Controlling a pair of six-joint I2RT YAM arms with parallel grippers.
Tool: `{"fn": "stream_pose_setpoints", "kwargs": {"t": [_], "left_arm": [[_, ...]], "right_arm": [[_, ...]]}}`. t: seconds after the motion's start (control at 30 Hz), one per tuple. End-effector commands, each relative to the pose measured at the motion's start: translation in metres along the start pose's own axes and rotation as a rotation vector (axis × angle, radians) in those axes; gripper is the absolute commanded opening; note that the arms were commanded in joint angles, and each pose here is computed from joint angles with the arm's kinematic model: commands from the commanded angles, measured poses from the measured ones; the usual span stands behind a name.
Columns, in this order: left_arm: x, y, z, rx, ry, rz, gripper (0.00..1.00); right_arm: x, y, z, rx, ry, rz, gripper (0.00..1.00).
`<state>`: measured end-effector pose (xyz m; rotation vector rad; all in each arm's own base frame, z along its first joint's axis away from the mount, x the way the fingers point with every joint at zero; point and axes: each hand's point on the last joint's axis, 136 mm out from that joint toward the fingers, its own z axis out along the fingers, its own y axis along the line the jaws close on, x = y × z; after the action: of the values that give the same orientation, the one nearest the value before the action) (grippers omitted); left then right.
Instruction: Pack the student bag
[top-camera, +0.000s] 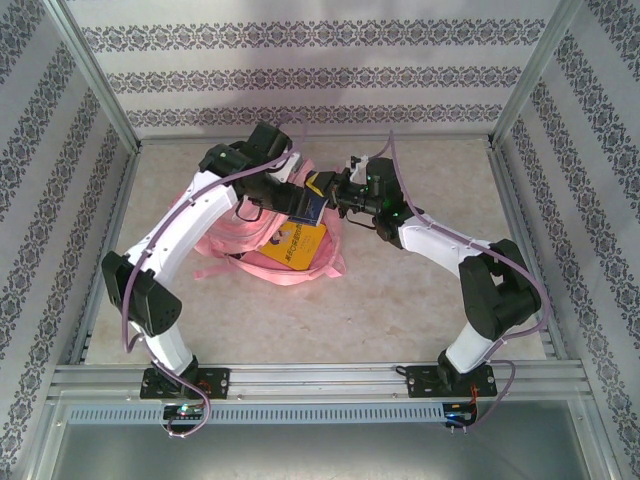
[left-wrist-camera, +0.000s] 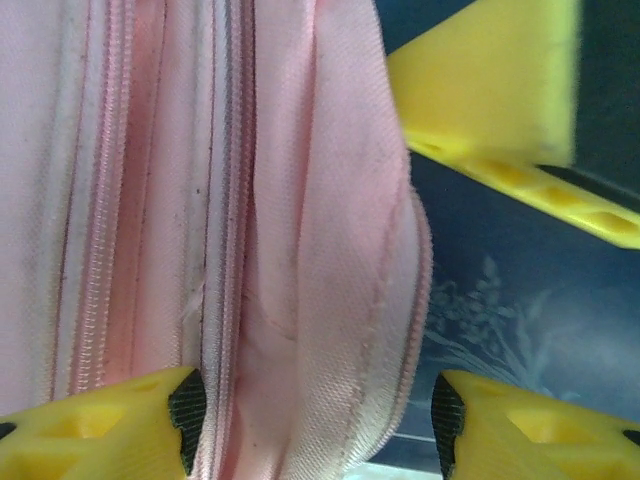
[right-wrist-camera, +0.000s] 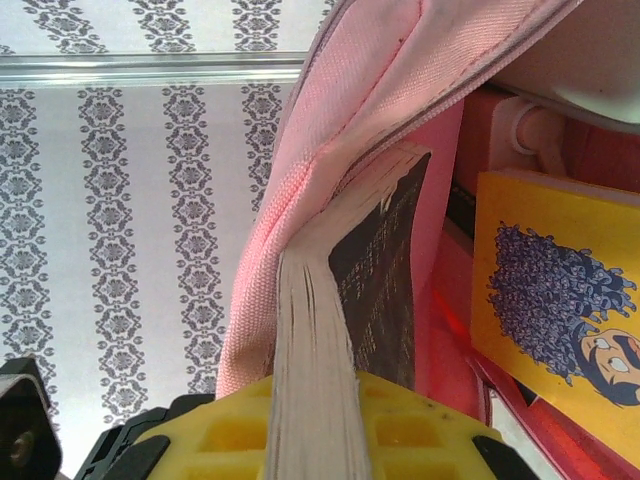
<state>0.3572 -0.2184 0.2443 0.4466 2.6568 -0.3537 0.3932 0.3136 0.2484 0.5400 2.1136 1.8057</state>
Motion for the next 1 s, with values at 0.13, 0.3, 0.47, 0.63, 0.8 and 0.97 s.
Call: {"fn": "stream_pose_setpoints", "kwargs": {"t": [0.13,0.3,0.47,0.63,0.8,0.97], "left_arm": [[-0.005,0.029,0.001,-0.190,0.006,0.053,0.20],[-0.016,0.024,-0.023,-0.177,-0.069,0.050,0.00],[-0.025,0.032,-0.071,-0.194,-0.200,0.003,0.00],[-0.024,0.041,-0.105,-0.236,-0.281,-0.029,0.00],[-0.023,0.049,-0.125,-0.258,-0.322,-0.048,0.00],[-0.021,0.052,-0.130,-0.232,-0.323,-0.070,0.00]], "right_arm": [[0.012,0.053,-0.006,-0.189,0.015,-0.100,0.00],[0.011,0.043,-0.010,-0.148,0.000,-0.123,0.00],[0.017,0.003,-0.013,0.043,0.015,-0.176,0.00],[0.022,-0.023,-0.009,0.118,0.011,-0.226,0.00],[0.019,-0.046,0.005,0.146,-0.021,-0.207,0.00],[0.012,-0.053,0.025,0.105,-0.081,-0.147,0.00]]}}
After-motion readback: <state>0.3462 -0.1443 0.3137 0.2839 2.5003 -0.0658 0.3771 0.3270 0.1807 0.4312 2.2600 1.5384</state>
